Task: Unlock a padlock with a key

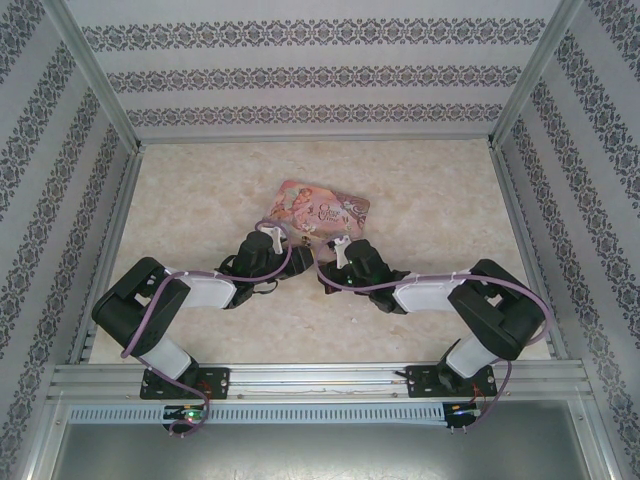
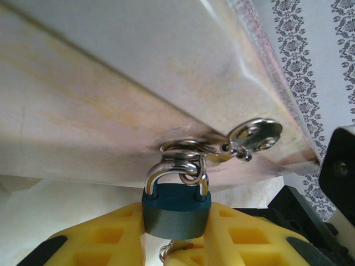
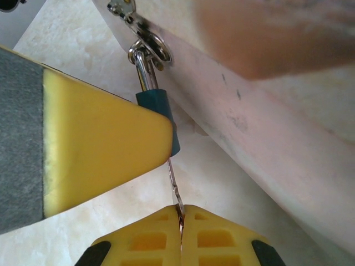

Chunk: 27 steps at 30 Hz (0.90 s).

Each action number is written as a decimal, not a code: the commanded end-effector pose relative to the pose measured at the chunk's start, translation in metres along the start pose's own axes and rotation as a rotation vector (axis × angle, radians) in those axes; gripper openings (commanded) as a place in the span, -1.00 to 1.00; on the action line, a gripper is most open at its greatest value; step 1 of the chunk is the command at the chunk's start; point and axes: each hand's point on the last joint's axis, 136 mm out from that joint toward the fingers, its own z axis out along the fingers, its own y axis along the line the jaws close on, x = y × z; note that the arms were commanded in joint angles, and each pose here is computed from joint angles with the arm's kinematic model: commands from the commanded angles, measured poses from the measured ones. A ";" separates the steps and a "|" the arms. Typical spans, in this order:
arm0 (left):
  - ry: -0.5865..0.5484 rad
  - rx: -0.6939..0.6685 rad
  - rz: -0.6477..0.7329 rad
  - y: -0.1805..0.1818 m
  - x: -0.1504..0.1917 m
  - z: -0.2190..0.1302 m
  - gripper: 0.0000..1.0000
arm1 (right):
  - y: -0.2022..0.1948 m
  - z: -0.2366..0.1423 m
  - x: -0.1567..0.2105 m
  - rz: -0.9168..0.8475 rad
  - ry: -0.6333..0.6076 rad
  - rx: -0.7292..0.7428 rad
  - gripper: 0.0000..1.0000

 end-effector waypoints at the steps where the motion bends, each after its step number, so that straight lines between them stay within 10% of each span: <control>1: 0.031 0.076 0.021 -0.018 0.007 0.001 -0.41 | 0.010 0.003 -0.042 0.019 -0.123 -0.028 -1.00; 27: 0.058 0.104 0.007 -0.020 0.013 0.010 -0.41 | 0.027 -0.002 -0.067 0.026 -0.200 -0.109 -1.00</control>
